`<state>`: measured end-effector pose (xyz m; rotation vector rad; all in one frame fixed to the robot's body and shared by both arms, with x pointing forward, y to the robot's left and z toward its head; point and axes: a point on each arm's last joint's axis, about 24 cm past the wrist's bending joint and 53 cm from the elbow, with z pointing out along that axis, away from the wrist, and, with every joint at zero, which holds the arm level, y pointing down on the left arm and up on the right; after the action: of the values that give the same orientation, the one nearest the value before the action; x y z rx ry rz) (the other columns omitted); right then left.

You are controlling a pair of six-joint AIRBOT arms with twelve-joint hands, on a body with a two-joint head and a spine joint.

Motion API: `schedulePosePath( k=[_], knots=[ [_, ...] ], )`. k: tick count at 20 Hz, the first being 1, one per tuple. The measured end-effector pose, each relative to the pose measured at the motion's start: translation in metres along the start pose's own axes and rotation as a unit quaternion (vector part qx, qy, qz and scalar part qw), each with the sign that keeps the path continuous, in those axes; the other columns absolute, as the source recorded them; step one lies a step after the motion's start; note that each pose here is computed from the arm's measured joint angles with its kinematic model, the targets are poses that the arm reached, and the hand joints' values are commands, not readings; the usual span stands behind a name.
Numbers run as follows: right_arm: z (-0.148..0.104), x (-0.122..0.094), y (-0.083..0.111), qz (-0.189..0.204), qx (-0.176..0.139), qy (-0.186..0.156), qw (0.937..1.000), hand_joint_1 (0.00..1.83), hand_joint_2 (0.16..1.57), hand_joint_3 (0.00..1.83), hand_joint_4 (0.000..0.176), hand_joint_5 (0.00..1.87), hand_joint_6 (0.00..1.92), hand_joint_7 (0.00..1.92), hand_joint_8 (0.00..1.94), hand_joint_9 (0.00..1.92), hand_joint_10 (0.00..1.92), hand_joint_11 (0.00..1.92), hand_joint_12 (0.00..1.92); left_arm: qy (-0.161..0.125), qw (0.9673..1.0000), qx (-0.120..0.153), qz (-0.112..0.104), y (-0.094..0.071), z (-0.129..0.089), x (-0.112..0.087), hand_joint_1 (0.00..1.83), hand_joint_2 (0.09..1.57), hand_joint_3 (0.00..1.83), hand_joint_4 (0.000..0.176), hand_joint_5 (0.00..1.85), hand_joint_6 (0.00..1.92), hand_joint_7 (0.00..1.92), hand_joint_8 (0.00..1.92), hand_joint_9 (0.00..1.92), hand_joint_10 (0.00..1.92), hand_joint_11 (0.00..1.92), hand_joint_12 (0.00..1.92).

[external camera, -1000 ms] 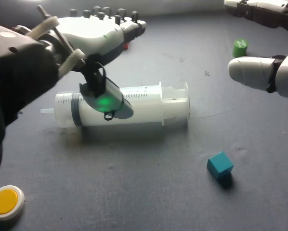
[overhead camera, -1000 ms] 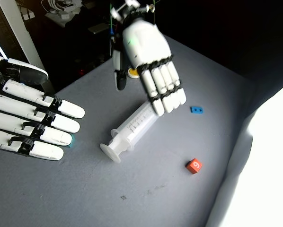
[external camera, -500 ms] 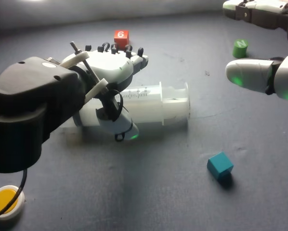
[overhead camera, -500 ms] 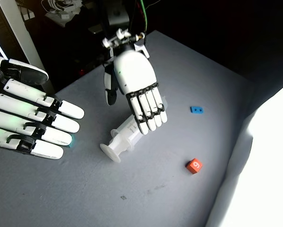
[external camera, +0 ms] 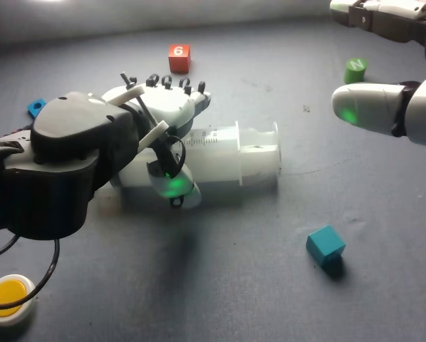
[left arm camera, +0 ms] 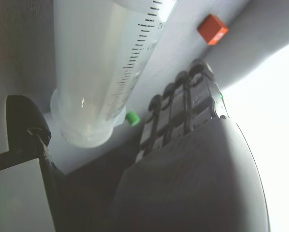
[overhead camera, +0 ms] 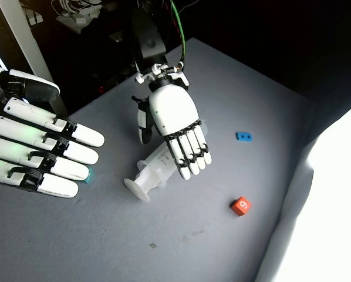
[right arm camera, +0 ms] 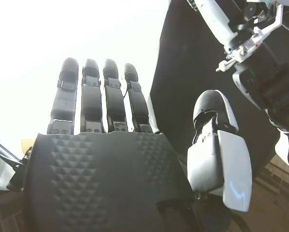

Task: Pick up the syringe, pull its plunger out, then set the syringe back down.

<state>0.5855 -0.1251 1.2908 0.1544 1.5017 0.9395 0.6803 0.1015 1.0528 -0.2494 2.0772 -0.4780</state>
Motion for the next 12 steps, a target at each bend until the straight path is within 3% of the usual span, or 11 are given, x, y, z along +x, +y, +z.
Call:
schedulePosePath(
  k=[2, 3, 7, 9, 10, 12],
  knots=[
    [0.000, 0.000, 0.000, 0.000, 0.000, 0.000, 1.0000, 0.00, 1.19, 0.00, 0.000, 0.21, 0.00, 0.20, 0.00, 0.17, 0.00, 0.00, 0.38, 0.000, 0.9999, -0.008, -0.007, 0.006, 0.005, 0.002, 0.95, 0.93, 0.01, 0.000, 0.01, 0.00, 0.02, 0.01, 0.02, 0.01, 0.06, 0.03],
    [0.000, 0.000, 0.000, 0.000, 0.000, 0.000, 1.0000, 0.03, 1.19, 0.00, 0.000, 0.22, 0.00, 0.21, 0.00, 0.18, 0.01, 0.00, 0.38, -0.001, 0.9999, -0.010, -0.006, 0.008, 0.006, 0.002, 0.95, 0.93, 0.00, 0.000, 0.06, 0.01, 0.08, 0.01, 0.07, 0.02, 0.00, 0.32],
    [0.000, 0.000, 0.000, 0.000, 0.000, 0.000, 1.0000, 0.00, 1.20, 0.00, 0.000, 0.22, 0.00, 0.21, 0.00, 0.17, 0.00, 0.00, 0.37, 0.006, 0.9998, -0.015, -0.008, 0.015, 0.007, 0.010, 0.88, 0.96, 0.00, 0.000, 0.12, 0.01, 0.14, 0.01, 0.12, 0.01, 0.00, 0.44],
    [0.000, 0.000, 0.000, 0.000, 0.000, 0.000, 1.0000, 0.01, 1.19, 0.00, 0.000, 0.24, 0.00, 0.23, 0.00, 0.19, 0.01, 0.00, 0.39, 0.008, 0.9997, -0.016, -0.015, 0.016, 0.009, 0.016, 0.86, 0.96, 0.00, 0.000, 0.16, 0.01, 0.18, 0.01, 0.18, 0.02, 0.00, 0.62],
    [0.000, 0.000, 0.000, 0.000, 0.000, 0.000, 1.0000, 0.00, 1.20, 0.00, 0.000, 0.22, 0.00, 0.21, 0.00, 0.18, 0.00, 0.00, 0.37, 0.007, 0.9997, -0.016, -0.015, 0.016, 0.009, 0.016, 0.83, 1.01, 0.01, 0.000, 0.23, 0.02, 0.27, 0.02, 0.28, 0.03, 0.00, 0.81],
    [0.000, 0.000, 0.000, 0.000, 0.000, 0.000, 1.0000, 0.00, 1.20, 0.00, 0.000, 0.23, 0.00, 0.23, 0.01, 0.20, 0.00, 0.00, 0.41, 0.005, 0.9998, -0.014, -0.009, 0.015, 0.010, 0.016, 0.82, 1.03, 0.01, 0.000, 0.28, 0.03, 0.32, 0.03, 0.32, 0.04, 0.00, 0.90]
  ],
)
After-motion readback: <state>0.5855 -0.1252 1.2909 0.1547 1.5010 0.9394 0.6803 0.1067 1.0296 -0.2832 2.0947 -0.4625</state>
